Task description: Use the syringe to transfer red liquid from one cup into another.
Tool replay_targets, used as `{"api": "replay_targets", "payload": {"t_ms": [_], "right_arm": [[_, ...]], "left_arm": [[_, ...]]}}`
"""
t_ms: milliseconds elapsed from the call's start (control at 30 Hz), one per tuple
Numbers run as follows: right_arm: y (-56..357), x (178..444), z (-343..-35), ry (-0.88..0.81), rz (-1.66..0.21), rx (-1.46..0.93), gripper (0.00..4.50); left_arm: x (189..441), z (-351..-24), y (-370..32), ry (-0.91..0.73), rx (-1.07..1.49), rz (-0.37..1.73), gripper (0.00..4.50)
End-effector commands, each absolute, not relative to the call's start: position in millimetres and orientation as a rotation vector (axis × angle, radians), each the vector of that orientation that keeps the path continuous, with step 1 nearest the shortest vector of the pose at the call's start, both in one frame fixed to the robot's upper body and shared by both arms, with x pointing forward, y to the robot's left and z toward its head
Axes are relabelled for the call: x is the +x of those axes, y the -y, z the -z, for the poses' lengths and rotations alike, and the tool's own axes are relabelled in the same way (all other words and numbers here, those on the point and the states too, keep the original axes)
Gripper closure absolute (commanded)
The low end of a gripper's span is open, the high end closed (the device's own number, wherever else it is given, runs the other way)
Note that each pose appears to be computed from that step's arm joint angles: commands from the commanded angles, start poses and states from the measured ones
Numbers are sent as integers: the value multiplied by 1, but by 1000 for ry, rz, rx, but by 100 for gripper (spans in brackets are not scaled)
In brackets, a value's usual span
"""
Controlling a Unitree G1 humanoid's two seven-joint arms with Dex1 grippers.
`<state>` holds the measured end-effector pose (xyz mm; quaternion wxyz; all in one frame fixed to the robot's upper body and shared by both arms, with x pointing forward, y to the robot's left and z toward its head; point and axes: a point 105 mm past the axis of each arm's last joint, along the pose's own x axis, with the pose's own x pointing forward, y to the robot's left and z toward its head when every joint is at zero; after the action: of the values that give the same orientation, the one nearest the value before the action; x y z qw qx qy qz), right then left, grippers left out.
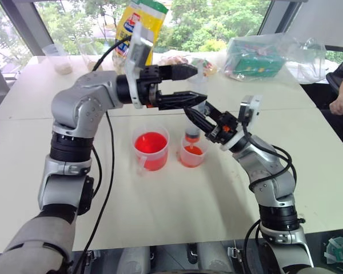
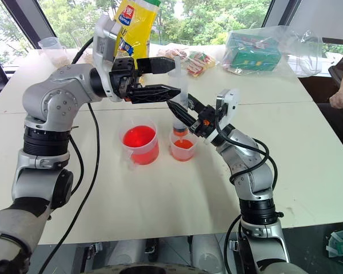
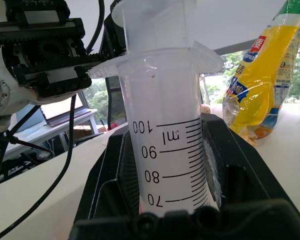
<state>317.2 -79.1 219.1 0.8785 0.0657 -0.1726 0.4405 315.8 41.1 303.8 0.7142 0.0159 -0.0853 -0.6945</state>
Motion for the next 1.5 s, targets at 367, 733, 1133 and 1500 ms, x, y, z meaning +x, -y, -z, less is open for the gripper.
{"api": "replay_targets", "payload": {"t_ms": [367, 733, 1133, 1500], "right_arm": [[78, 308, -237, 440, -936, 110, 315], [82, 302, -260, 492, -930, 109, 315], [87, 294, -280, 519, -928, 146, 315], [86, 296, -266, 463, -929, 160, 315]], "left_arm": [[316, -304, -33, 199, 101, 1564, 446], [323, -276, -30, 134, 151, 1558, 446], [321, -260, -26, 96, 137, 1569, 446], [328, -271, -31, 113, 134, 1537, 446]]}}
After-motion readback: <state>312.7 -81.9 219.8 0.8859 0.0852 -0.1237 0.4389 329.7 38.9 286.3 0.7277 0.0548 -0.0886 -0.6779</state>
